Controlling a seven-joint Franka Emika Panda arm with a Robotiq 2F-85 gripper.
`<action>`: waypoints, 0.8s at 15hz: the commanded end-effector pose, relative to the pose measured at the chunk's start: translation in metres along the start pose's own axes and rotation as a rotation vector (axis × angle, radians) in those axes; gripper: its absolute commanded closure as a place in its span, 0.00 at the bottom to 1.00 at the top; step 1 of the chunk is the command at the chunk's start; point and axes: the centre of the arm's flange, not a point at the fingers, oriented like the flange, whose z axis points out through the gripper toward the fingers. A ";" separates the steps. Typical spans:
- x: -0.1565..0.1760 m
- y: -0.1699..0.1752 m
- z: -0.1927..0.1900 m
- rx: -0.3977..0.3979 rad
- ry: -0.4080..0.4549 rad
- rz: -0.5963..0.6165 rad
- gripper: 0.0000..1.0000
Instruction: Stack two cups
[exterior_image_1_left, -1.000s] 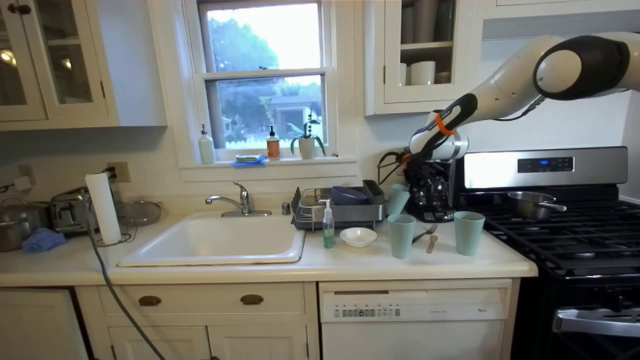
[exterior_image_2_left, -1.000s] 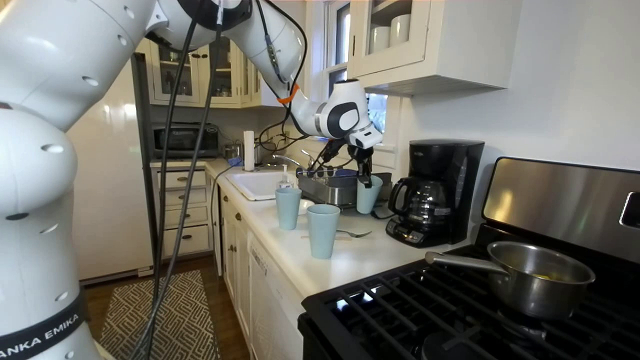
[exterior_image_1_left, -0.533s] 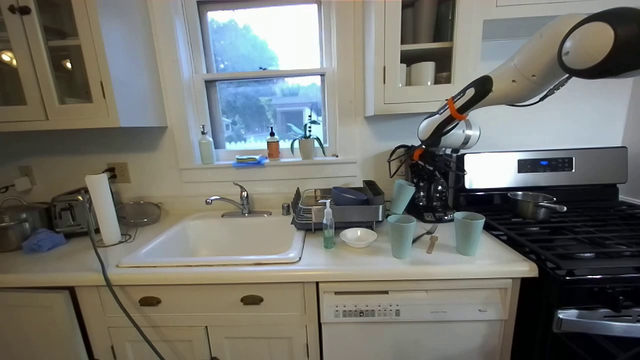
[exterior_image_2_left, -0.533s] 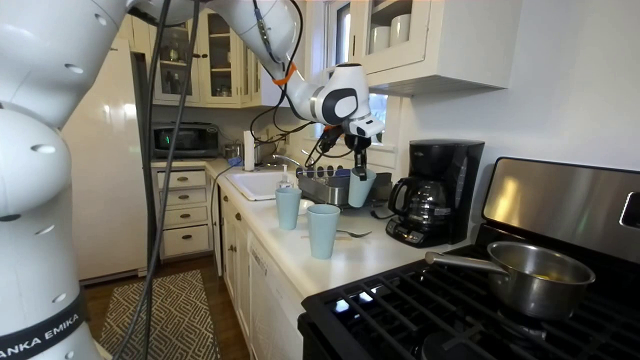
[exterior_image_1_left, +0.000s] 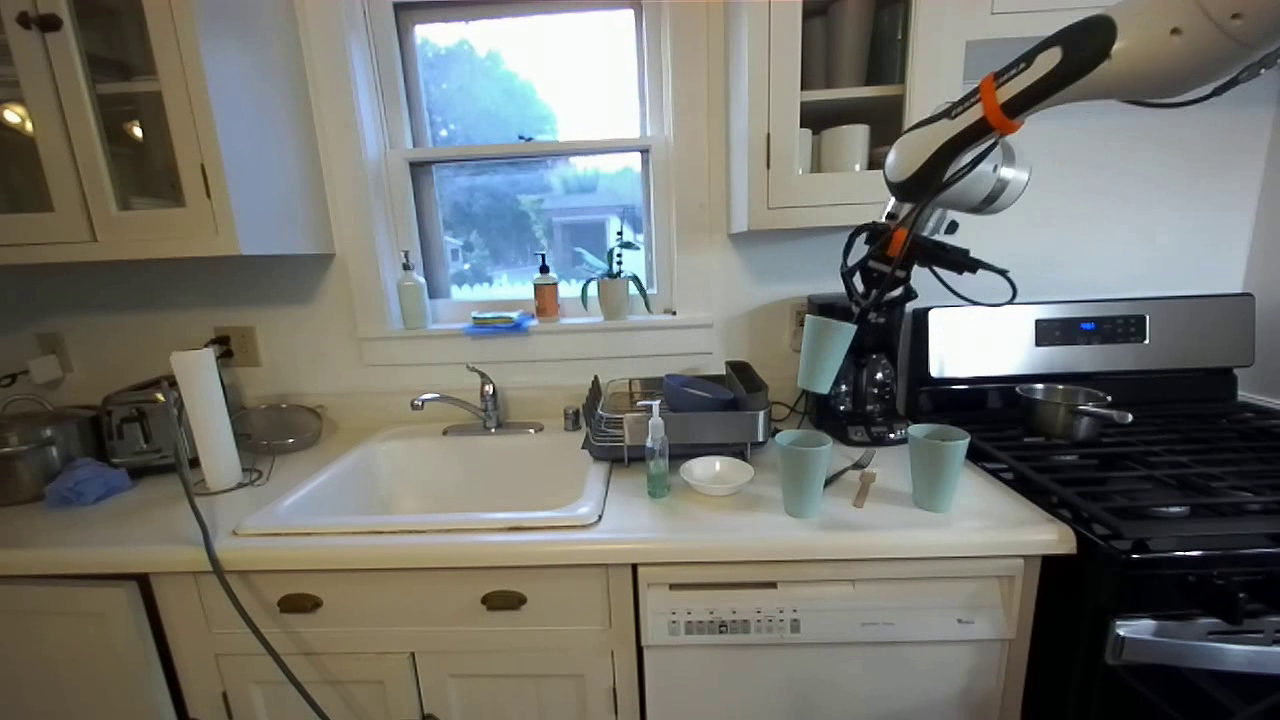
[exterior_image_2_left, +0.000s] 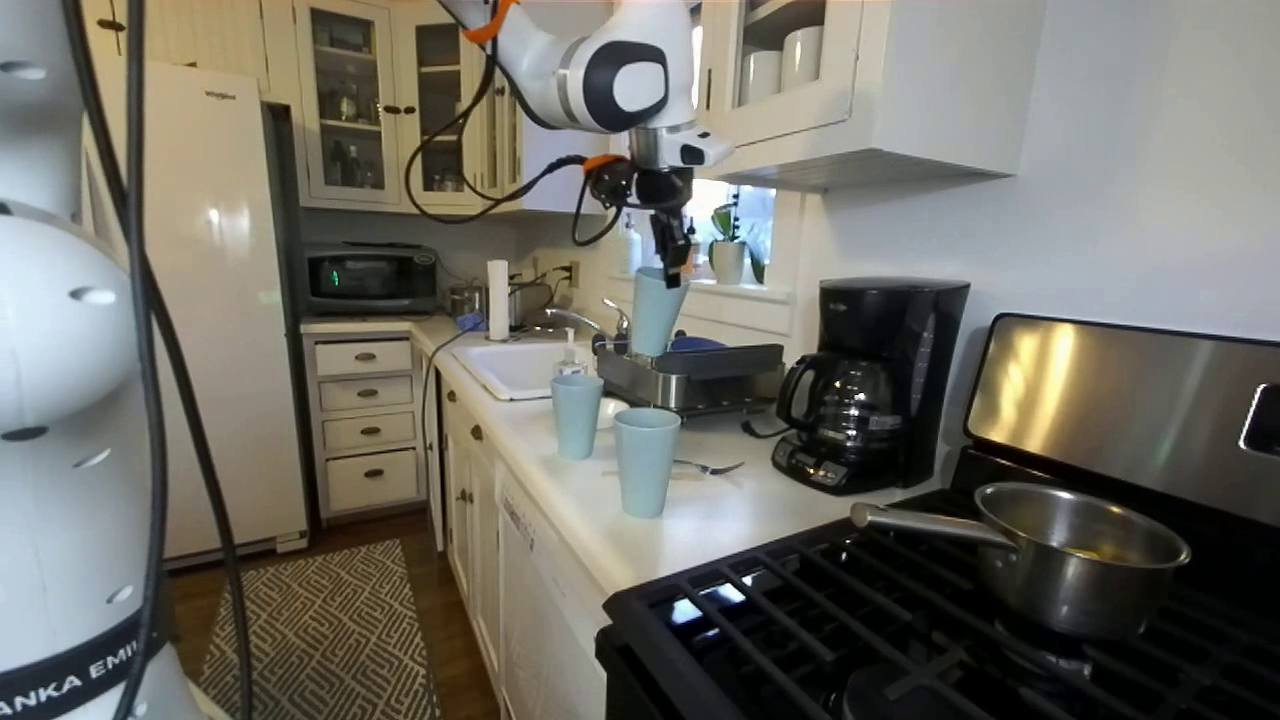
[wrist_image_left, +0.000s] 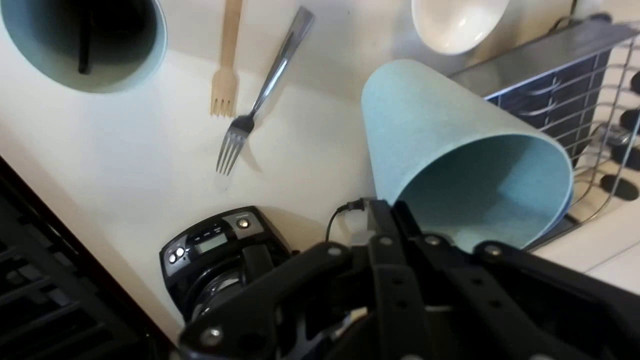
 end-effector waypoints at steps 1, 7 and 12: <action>-0.060 -0.015 -0.043 0.012 -0.044 -0.199 0.99; -0.122 -0.049 -0.034 -0.105 0.003 -0.425 0.99; -0.138 -0.055 -0.007 -0.170 0.047 -0.459 0.99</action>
